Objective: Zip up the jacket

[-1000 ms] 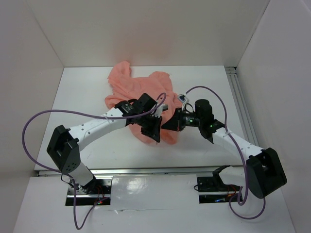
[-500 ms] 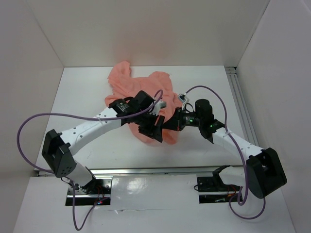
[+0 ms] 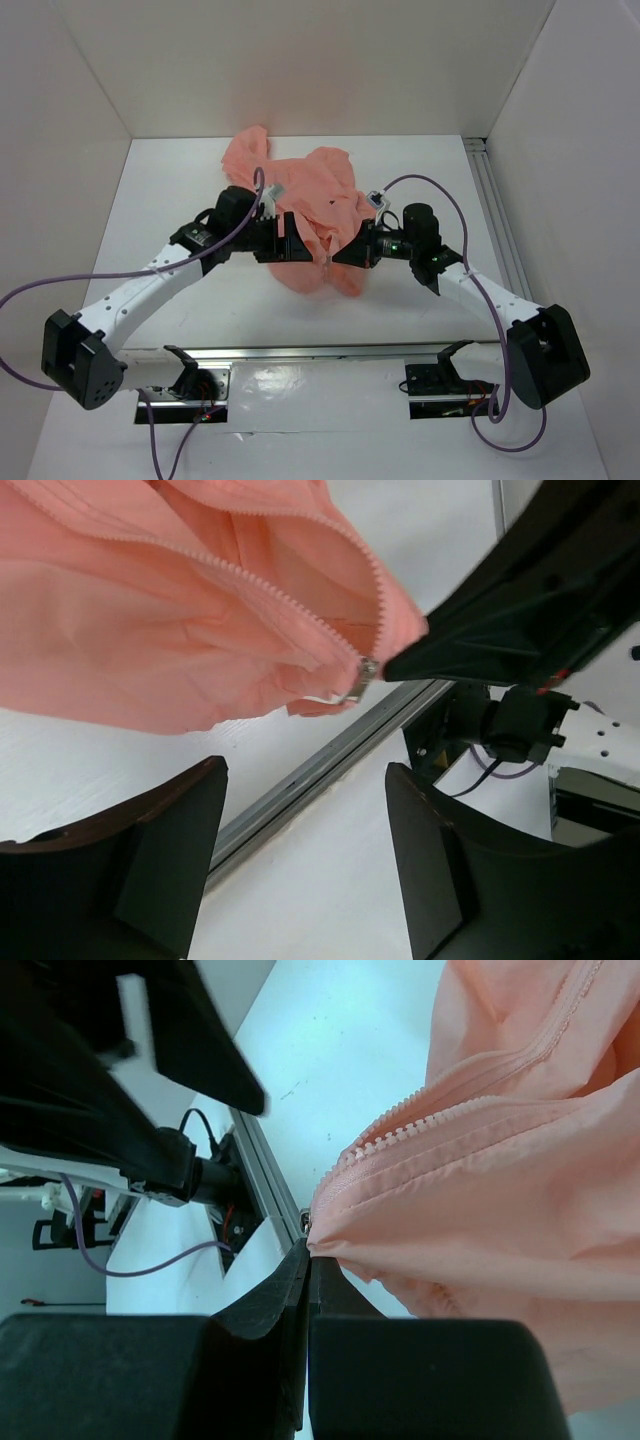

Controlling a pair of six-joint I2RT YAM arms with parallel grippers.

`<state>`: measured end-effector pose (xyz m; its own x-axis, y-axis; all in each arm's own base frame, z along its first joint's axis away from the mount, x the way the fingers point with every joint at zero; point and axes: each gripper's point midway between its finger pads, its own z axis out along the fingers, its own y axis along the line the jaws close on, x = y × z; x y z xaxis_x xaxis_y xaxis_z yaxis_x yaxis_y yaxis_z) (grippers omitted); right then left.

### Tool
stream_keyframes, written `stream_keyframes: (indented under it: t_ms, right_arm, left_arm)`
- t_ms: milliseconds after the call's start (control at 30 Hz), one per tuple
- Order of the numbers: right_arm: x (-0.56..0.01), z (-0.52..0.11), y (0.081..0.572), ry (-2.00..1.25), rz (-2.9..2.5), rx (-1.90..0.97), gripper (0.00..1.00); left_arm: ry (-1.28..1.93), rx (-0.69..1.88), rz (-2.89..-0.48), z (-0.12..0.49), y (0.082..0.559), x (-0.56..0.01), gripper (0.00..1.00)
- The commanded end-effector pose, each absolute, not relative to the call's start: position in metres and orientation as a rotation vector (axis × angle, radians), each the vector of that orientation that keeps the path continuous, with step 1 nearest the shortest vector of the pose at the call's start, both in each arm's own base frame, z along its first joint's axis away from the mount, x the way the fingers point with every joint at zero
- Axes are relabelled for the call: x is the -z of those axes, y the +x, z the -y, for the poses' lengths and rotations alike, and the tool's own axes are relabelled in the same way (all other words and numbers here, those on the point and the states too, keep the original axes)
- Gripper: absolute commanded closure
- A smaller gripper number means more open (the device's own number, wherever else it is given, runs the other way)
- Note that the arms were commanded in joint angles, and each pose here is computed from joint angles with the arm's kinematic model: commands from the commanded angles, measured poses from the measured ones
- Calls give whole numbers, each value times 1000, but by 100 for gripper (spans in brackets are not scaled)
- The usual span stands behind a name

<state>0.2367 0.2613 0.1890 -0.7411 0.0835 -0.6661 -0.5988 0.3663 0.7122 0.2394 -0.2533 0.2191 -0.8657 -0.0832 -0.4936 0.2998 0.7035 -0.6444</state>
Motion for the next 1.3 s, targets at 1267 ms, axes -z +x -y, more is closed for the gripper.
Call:
stream_keyframes:
  t_ms: [1267]
  right_arm:
    - [-205, -262, 240, -488, -1959, -1420, 100]
  left_arm:
    - [-3, 1531, -2058, 298, 259, -199, 40]
